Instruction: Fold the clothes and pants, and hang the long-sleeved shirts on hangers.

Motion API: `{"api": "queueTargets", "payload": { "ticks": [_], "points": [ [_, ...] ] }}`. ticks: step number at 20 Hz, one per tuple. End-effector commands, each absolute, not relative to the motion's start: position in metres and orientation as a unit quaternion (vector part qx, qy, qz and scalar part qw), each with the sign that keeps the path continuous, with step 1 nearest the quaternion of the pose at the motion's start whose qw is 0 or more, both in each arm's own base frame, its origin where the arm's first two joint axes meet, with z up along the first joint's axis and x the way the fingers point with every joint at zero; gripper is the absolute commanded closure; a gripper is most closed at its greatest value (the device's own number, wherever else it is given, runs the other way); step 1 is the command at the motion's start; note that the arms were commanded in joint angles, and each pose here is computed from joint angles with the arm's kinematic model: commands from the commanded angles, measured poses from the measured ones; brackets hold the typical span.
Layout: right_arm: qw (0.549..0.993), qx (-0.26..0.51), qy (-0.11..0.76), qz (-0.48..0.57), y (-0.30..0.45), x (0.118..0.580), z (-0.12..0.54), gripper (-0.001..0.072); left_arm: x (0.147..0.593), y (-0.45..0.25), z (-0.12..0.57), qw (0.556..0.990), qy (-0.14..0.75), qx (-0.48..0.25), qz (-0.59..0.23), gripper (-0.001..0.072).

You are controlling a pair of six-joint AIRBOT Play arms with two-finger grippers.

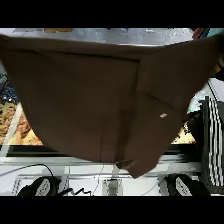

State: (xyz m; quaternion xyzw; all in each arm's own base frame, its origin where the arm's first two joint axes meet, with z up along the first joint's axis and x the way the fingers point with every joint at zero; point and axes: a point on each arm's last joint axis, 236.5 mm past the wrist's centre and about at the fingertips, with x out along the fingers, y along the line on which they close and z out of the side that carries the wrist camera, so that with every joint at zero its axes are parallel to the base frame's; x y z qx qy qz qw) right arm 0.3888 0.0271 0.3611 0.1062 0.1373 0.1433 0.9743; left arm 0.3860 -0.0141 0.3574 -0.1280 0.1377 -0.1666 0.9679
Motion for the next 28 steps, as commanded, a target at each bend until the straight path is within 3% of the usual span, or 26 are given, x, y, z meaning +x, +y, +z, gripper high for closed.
{"api": "queueTargets", "payload": {
  "ticks": [1,3,6,8,12,15,21,28],
  "points": [
    [0.921,0.180,0.309,0.152,0.019,0.454,0.232,0.0697,0.442,-0.030,0.220,0.904,0.329,-0.171,-0.212,0.0692],
    [0.898,0.206,0.362,0.142,0.011,0.483,0.171,0.0697,0.475,-0.045,0.140,0.869,0.399,-0.181,-0.229,0.0692],
    [0.878,0.235,0.401,0.117,-0.001,0.520,0.097,0.0697,0.523,-0.048,0.054,0.847,0.429,-0.238,-0.203,0.0692],
    [0.871,0.241,0.414,0.107,0.002,0.537,0.061,0.0697,0.547,-0.061,0.026,0.828,0.419,-0.313,-0.202,0.0692],
    [0.868,0.218,0.438,0.090,0.005,0.551,0.010,0.0697,0.561,-0.065,-0.009,0.824,0.421,-0.326,-0.194,0.0692],
    [0.853,0.169,0.486,0.089,-0.002,0.531,-0.010,0.0697,0.548,-0.060,-0.025,0.822,0.451,-0.288,-0.194,0.0692],
    [0.745,0.111,0.647,0.117,0.002,0.439,-0.058,0.0698,0.498,-0.052,-0.072,0.783,0.570,-0.184,-0.170,0.0692],
    [0.739,0.080,0.666,0.064,-0.026,0.432,-0.065,0.0697,0.487,-0.050,-0.075,0.762,0.594,-0.211,-0.150,0.0692]
  ]
}}
